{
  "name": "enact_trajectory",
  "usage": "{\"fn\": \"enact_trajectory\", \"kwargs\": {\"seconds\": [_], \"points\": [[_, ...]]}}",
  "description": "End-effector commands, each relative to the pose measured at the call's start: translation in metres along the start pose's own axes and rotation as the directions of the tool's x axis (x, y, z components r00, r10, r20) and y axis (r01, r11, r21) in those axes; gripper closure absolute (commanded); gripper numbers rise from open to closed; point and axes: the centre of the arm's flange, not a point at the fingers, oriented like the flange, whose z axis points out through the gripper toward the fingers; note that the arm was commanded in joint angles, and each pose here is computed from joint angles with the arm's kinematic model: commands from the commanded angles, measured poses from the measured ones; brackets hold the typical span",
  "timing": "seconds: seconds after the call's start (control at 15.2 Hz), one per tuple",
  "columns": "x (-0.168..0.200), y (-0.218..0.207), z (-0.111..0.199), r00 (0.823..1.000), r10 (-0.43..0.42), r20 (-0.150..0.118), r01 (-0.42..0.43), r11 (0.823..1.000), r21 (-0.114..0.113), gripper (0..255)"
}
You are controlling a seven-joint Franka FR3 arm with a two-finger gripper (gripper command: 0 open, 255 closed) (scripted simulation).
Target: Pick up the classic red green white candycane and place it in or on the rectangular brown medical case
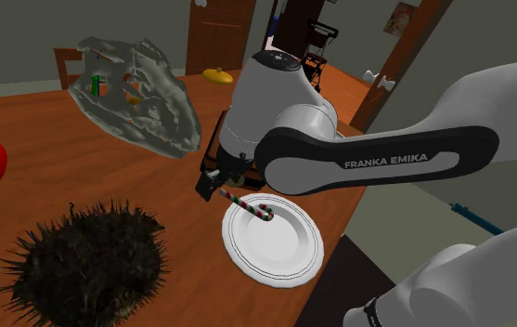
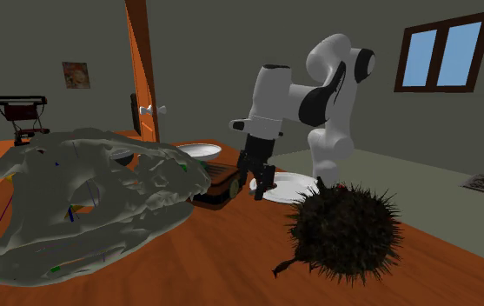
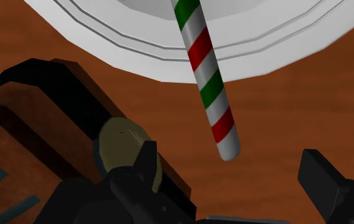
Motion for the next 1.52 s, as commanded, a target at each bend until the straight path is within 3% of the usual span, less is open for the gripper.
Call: {"fn": "enact_trajectory", "kwargs": {"seconds": [0.0, 0.13, 0.2, 0.79, 1.45], "points": [[0.0, 0.0, 0.0, 1.0, 0.0, 0.0, 0.0, 1.0, 0.0, 0], [0.0, 0.0, 0.0, 1.0, 0.0, 0.0, 0.0, 1.0, 0.0, 0], [0.0, 0.0, 0.0, 1.0, 0.0, 0.0, 0.0, 1.0, 0.0, 255], [0.0, 0.0, 0.0, 1.0, 0.0, 0.0, 0.0, 1.0, 0.0, 255], [0.009, 0.004, -0.052, 1.0, 0.0, 0.0, 0.0, 1.0, 0.0, 255]]}}
